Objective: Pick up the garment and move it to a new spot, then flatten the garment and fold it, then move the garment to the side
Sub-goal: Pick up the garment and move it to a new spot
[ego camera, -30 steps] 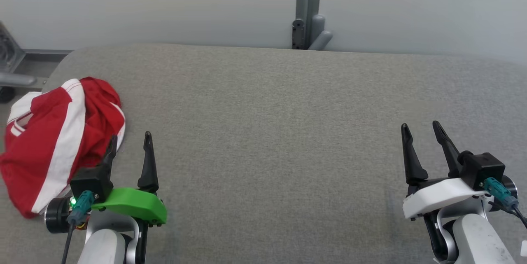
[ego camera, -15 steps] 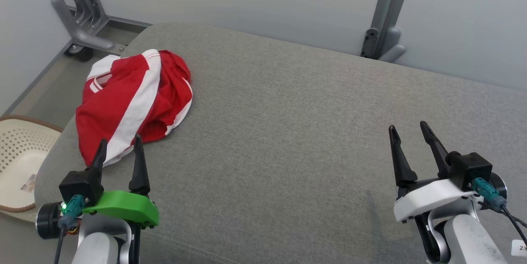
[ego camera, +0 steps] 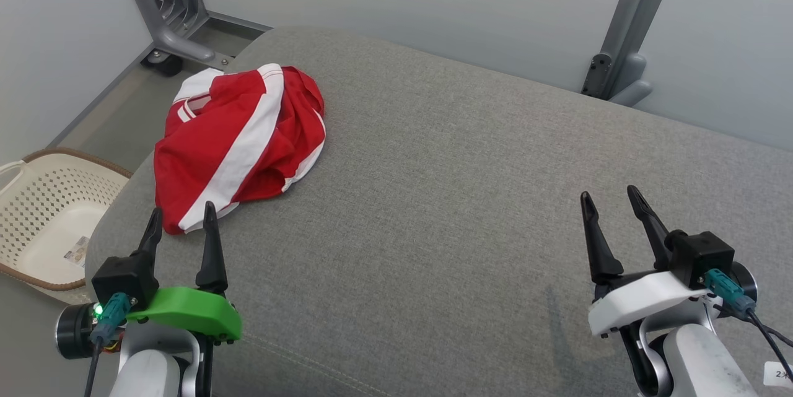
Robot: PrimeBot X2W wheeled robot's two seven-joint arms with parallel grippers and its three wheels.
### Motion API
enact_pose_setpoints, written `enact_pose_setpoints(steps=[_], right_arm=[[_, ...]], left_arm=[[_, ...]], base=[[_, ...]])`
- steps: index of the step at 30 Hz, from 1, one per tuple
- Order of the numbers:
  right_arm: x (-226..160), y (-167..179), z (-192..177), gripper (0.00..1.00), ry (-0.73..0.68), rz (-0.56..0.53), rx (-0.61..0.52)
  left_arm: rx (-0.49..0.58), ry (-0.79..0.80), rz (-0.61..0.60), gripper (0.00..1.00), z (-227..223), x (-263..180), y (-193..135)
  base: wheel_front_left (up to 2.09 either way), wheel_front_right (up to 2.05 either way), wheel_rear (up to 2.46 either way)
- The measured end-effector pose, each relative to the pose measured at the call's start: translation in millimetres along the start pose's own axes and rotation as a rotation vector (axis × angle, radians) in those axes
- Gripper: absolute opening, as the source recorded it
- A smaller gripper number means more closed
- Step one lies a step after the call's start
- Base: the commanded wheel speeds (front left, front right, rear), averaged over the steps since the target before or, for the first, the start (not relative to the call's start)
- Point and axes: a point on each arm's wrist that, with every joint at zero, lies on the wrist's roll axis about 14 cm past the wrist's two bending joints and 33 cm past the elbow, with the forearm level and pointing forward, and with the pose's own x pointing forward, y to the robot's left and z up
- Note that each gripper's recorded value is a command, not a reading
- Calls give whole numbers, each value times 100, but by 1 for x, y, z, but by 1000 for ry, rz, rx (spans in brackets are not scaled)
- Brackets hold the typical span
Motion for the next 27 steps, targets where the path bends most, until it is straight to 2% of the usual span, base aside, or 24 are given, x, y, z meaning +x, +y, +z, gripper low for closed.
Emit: enact_pose_setpoints(steps=[9, 17, 27], right_arm=[[0, -1, -3, 100, 5, 0, 2], [6, -7, -2, 100, 14, 5, -4], [16, -32, -16, 100, 56, -4, -16]], left_arm=[[2, -4, -12, 100, 1, 3, -2], [41, -38, -76, 100, 24, 43, -13], [42, 242, -112, 100, -39, 95, -19]], base=[[0, 0, 0], [0, 0, 0], [0, 0, 0]])
